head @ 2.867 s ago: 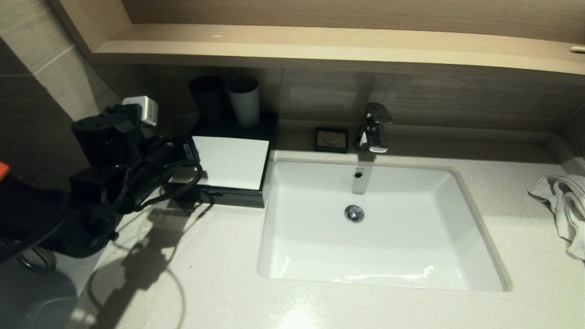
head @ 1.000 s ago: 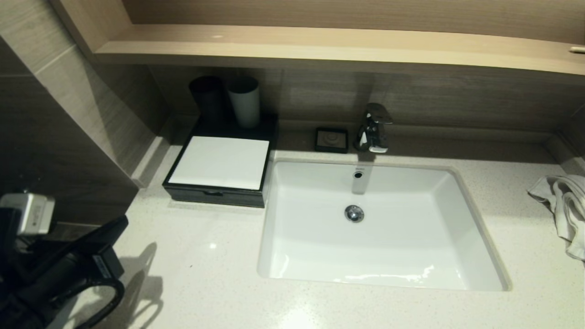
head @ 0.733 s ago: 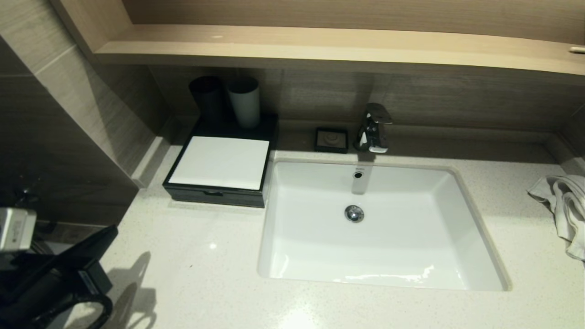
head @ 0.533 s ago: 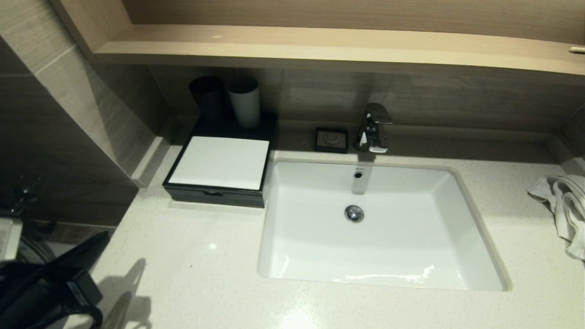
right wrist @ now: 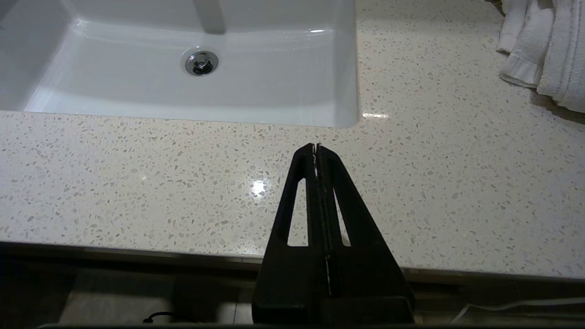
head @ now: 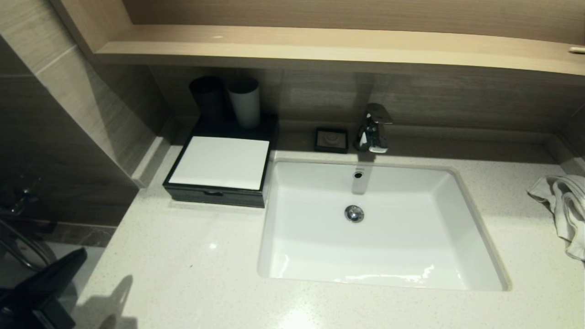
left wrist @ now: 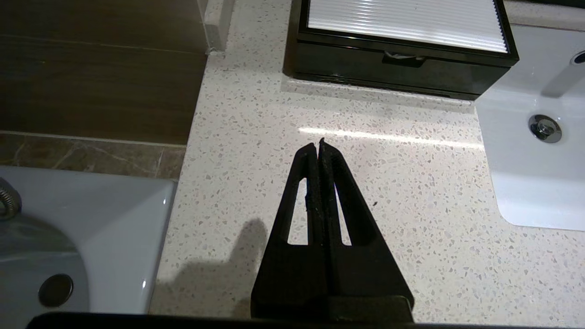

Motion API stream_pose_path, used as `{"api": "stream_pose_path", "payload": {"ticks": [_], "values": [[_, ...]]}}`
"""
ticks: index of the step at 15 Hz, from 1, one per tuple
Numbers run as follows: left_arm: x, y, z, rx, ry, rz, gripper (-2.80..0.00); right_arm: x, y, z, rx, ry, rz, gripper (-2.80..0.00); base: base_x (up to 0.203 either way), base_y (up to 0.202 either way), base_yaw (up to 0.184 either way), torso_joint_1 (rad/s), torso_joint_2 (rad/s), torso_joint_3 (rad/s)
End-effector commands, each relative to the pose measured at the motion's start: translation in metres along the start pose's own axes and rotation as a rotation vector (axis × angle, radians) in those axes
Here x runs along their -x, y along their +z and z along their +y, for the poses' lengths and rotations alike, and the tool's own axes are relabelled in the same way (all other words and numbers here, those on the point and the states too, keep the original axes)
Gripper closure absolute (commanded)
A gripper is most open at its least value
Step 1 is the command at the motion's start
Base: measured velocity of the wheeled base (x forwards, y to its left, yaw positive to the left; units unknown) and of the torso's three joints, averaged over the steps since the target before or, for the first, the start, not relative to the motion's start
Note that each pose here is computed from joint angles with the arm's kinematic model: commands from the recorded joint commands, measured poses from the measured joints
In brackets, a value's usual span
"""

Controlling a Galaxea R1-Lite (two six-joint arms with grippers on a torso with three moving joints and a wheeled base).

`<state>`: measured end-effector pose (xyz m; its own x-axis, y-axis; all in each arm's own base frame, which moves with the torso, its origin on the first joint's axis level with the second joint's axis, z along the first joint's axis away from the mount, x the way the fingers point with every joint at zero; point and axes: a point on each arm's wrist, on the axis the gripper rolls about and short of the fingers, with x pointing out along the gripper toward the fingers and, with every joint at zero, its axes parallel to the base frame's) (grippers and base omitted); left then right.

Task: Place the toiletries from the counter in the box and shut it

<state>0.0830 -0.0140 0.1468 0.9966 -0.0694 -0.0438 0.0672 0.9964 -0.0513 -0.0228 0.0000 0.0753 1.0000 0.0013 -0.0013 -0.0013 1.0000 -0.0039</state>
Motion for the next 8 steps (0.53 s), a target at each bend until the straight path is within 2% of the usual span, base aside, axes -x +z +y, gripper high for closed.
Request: {"api": "stream_pose_path", "payload": {"ticks": [1,6,8], "values": [[0.008,0.003,0.003,0.007,0.018,-0.049,0.00,0.000,0.000,0.000,0.001,0.000,0.000,0.00,0.000,0.000,0.000,0.000,0.00,0.000],[0.020,0.003,0.009,0.004,0.032,-0.071,0.00,0.000,0.000,0.000,0.001,0.000,0.000,0.00,0.000,0.000,0.000,0.000,0.00,0.000],[0.028,0.003,0.009,0.001,0.010,-0.094,0.00,0.000,0.000,0.000,0.001,0.000,0.000,0.00,0.000,0.000,0.000,0.000,0.00,0.000]]}}
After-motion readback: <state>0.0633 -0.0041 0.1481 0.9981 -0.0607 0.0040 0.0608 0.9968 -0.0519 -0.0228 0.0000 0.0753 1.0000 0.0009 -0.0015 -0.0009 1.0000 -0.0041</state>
